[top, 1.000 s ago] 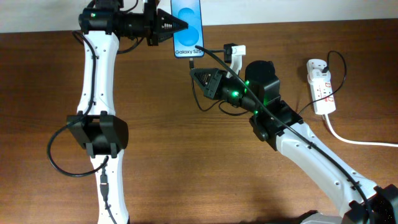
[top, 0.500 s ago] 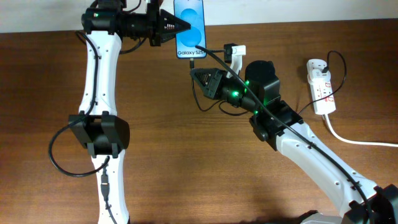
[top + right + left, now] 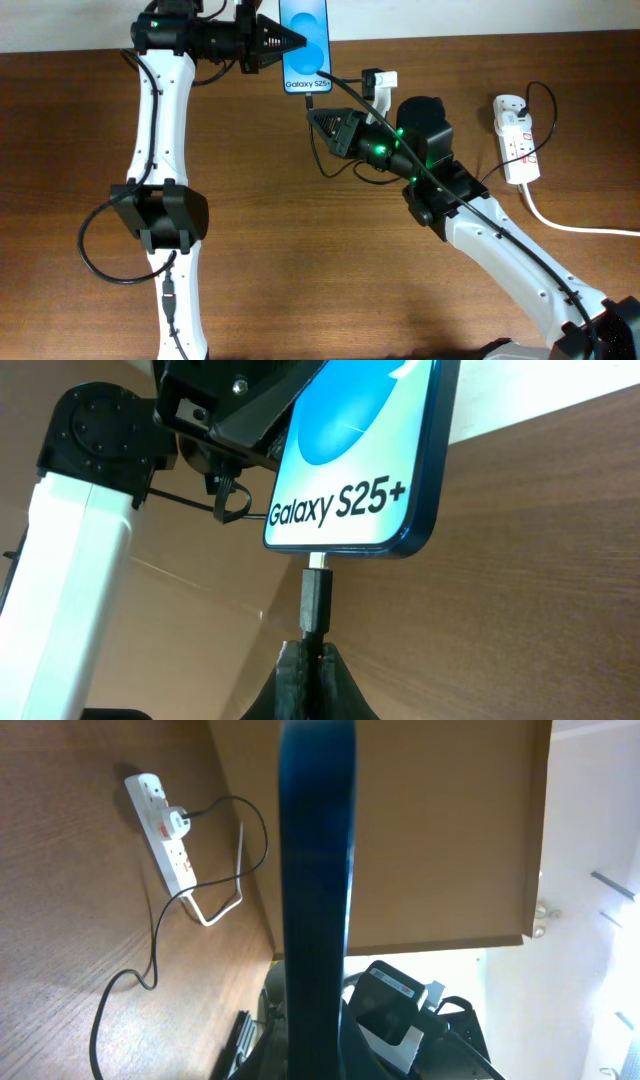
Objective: Plug charger to phone and switch on socket
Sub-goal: 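Push the USB-C plug up into the phone's port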
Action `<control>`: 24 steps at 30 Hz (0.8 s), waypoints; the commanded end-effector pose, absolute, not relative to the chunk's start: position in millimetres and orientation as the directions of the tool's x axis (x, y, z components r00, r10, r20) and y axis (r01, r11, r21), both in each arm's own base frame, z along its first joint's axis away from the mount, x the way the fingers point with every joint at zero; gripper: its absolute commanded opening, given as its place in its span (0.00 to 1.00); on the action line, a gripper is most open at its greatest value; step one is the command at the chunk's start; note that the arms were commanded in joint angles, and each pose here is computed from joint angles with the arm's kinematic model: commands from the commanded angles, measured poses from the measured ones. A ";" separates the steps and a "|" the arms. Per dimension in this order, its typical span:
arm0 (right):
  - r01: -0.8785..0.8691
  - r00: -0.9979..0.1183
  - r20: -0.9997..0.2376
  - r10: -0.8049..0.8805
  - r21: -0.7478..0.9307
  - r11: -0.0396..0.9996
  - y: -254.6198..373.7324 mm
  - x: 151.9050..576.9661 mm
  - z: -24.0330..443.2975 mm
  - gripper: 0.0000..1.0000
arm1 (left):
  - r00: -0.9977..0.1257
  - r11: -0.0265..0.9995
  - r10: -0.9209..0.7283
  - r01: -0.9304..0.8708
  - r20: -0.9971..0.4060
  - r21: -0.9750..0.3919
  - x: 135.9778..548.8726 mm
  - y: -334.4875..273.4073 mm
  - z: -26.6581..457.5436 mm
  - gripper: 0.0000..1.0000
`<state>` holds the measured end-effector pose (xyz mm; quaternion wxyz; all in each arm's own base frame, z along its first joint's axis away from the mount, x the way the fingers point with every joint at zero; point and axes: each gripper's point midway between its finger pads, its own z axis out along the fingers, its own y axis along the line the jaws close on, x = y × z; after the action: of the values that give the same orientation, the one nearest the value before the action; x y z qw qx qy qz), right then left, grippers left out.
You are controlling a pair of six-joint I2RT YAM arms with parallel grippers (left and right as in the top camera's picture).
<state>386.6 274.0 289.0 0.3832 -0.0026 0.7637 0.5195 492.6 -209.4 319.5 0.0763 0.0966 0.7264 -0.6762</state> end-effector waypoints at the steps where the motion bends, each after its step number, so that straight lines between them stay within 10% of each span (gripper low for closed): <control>1: -0.392 -0.660 -0.603 0.449 0.786 0.478 260.1 399.8 298.7 0.04 | -0.941 -0.018 0.088 0.328 -0.328 -0.945 473.3 -219.9 344.8 0.00; 18: -0.409 -0.662 -0.606 0.441 0.785 0.465 262.5 397.6 301.6 0.05 | -0.939 -0.025 0.104 0.328 -0.329 -0.944 469.5 -227.6 345.0 0.00; 24: -0.376 -0.695 -0.582 0.421 0.795 0.477 262.8 394.4 290.0 0.22 | -0.942 -0.014 0.074 0.328 -0.329 -0.944 476.5 -212.5 344.9 0.00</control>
<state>389.3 268.5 285.1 0.3778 0.0105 0.7668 0.5189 487.6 -217.3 321.2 0.0842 0.1216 0.7190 -0.6791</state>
